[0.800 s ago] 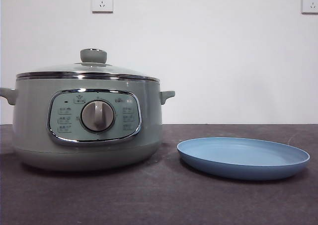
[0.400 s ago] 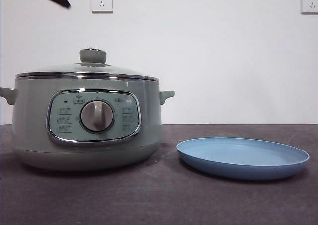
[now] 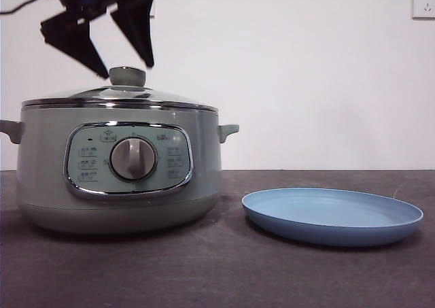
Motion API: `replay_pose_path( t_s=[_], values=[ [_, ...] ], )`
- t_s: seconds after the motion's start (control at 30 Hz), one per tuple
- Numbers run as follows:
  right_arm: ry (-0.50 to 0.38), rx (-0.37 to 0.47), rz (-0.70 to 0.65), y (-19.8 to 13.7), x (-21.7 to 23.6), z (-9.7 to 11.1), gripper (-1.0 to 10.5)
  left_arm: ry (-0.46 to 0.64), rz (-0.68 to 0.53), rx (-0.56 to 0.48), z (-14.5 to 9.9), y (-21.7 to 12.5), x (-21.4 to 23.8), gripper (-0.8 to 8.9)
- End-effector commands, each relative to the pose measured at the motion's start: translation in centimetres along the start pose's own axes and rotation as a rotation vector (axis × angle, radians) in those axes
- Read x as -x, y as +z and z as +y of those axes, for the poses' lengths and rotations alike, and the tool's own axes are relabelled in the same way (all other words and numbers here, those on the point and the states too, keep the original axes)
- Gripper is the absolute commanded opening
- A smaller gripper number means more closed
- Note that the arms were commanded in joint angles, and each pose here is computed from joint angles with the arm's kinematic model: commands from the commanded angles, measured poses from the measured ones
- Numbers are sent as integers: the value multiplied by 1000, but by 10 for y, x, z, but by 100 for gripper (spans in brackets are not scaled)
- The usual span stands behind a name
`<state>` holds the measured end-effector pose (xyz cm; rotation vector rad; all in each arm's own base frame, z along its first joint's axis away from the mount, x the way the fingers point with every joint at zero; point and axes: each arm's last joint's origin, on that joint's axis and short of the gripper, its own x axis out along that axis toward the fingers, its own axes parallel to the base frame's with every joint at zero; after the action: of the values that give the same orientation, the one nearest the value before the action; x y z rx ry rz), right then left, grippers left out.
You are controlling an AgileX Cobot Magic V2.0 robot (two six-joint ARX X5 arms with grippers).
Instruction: Take the potato out from the steamer,put the potato on the plate,close the lid
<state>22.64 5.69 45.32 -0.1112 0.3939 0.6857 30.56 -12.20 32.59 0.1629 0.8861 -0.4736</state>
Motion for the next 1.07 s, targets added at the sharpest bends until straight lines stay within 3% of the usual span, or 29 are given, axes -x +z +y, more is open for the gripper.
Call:
replay_pose_path(
  t_s=[0.03,0.3,0.47,0.5,0.83,1.07],
  values=[
    [-1,10,-4,1,0,1,658,5,30,-12,0,0,-10,465],
    [-1,9,-3,1,0,1,658,5,29,-13,1,1,-15,435],
    [-1,2,-1,1,0,1,657,3,40,-30,1,0,-15,2],
    [0,-7,0,1,0,1,658,2,40,-30,1,0,-15,-14],
    [1,-22,16,-1,0,0,658,4,17,-46,1,4,-11,-8],
    [17,-61,13,0,0,2,658,12,-54,-80,-1,27,20,-8]
  ],
)
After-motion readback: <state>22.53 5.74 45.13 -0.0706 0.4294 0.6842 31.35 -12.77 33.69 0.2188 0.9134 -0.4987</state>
